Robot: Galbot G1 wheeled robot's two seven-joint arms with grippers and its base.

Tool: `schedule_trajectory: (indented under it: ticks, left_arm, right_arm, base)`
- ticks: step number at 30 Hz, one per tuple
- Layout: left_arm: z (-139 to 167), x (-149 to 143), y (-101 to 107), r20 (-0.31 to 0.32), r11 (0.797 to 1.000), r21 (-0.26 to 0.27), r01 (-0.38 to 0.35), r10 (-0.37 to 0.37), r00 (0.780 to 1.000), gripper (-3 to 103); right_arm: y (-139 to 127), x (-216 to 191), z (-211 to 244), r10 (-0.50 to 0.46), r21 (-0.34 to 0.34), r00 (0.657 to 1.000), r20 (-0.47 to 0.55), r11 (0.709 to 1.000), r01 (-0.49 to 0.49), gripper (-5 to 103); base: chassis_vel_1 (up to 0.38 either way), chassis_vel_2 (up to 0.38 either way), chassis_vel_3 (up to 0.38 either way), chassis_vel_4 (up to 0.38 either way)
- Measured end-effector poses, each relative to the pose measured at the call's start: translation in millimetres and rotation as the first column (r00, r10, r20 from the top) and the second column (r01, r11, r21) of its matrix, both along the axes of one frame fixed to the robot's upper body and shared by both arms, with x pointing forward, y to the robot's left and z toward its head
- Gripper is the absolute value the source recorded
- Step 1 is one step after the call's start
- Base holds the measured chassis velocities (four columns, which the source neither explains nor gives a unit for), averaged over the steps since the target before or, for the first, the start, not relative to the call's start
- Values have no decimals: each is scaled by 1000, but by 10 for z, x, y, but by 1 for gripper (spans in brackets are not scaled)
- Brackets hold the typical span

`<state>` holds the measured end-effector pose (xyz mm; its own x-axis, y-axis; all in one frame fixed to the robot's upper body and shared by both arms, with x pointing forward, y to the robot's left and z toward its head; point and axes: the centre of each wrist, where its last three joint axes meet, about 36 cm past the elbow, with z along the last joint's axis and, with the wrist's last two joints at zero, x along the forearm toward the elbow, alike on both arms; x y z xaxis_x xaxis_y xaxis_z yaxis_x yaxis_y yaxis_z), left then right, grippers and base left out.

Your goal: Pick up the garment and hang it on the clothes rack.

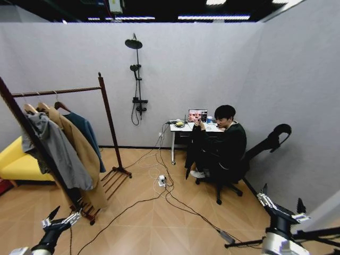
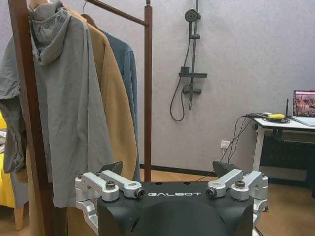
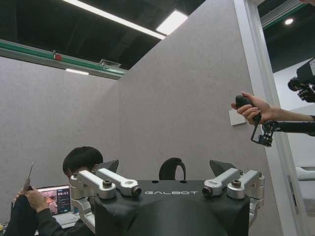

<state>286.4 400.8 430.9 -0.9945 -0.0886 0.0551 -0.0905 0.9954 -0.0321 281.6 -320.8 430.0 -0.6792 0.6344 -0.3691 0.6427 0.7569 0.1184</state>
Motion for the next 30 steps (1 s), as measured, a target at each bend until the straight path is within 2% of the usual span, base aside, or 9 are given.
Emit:
schedule_trajectory:
  ticks: [8,22,30]
  left_arm:
    - [0,0,0,0,1000,0,-1,1,1000,100]
    - [0,0,1,0,1000,0,-1,1,1000,100]
    - [0,-1,1,0,1000,0,-1,1,1000,100]
  right_arm:
    - [-26,-23,-30,-14,-6,1000,12,1000,14,100]
    - [-40,-64,-63,-22,-19,999,29,1000,22,100]
    - [-31,-53,-64,-27,-18,998,50,999,28,100]
  base:
    - [-52,5,34,-55]
    - [-53,-81,-79,-63]
    - [18,16,-18,-20]
